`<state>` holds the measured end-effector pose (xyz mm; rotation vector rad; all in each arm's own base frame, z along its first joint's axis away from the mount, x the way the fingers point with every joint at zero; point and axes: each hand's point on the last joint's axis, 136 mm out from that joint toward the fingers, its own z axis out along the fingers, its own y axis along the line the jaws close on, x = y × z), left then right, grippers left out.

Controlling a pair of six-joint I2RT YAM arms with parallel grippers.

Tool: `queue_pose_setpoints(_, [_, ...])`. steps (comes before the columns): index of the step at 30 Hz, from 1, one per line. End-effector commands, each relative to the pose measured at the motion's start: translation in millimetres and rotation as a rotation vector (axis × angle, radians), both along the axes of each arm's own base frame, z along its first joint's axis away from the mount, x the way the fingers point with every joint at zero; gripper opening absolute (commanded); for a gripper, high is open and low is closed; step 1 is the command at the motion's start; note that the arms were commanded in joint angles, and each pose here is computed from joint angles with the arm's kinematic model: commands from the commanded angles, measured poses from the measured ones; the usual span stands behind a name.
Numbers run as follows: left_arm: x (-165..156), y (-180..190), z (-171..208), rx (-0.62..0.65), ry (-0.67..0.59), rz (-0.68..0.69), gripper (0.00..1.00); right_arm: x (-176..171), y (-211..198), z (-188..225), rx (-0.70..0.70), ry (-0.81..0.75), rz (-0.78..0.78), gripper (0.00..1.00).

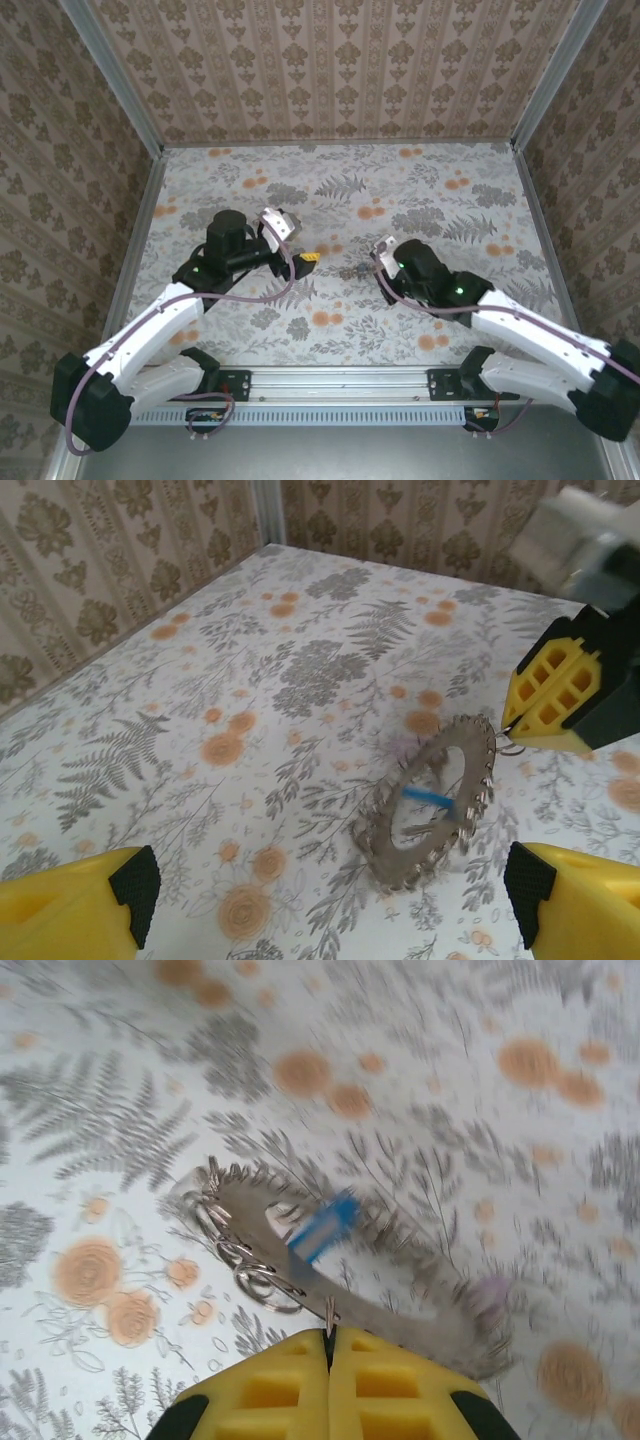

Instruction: Put the keys on the keyring

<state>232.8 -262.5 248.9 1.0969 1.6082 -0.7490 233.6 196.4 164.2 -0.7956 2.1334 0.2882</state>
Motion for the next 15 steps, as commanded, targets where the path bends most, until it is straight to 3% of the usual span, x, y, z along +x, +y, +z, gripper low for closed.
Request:
queue_pose_setpoints(1, [-15.4, -9.5, 32.2, -0.064, -0.044, -0.099, 0.91, -2.7, 21.3, 43.6, 0.095, -0.219, 0.199, 0.0])
queue_pose_setpoints(12, [-37.5, -25.3, 34.0, -0.094, -0.039, -0.257, 0.7, -26.2, 43.1, 79.1, 0.161, -0.236, 0.403, 0.0])
queue_pose_setpoints(15, [-48.7, -27.1, 29.6, -0.087, -0.072, -0.308, 0.59, -31.7, 52.2, 86.9, 0.194, -0.227, 0.46, 0.0])
